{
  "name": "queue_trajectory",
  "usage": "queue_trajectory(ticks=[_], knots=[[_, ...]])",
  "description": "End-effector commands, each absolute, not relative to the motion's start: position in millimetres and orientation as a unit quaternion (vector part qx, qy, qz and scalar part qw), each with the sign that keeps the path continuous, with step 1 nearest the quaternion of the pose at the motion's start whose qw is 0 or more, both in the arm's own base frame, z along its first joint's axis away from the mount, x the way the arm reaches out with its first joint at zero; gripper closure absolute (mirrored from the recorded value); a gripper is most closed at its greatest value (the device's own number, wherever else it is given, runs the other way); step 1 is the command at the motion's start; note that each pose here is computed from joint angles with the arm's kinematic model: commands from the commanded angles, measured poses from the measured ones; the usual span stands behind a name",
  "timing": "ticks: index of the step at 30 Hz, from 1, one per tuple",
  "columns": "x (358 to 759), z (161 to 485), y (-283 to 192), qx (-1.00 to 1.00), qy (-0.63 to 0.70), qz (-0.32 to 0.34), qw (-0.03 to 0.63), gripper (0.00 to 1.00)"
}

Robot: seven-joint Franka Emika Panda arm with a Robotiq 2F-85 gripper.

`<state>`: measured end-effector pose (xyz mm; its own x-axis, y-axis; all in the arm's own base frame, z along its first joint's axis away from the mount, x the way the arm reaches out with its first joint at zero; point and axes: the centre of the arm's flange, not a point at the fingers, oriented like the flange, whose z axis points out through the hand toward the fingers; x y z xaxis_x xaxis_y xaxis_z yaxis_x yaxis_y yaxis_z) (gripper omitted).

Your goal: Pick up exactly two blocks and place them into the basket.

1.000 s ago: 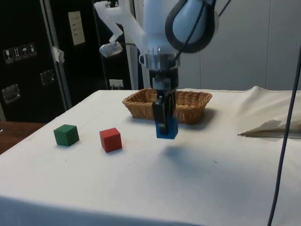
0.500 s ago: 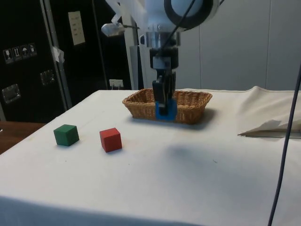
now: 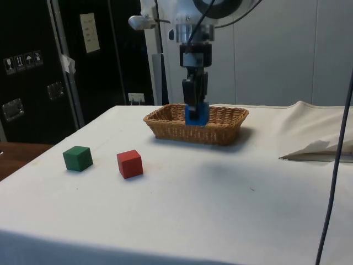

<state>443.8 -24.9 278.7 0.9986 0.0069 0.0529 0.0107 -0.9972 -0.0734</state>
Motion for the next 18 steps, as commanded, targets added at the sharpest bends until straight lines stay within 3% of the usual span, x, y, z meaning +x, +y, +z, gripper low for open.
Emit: queue_trajectory(ticks=[1, 18], knots=[[445, 279, -32, -0.999, -0.005, -0.024, 0.034, 0.99], [450, 274, -91, -0.999, -0.008, -0.027, 0.023, 0.99]])
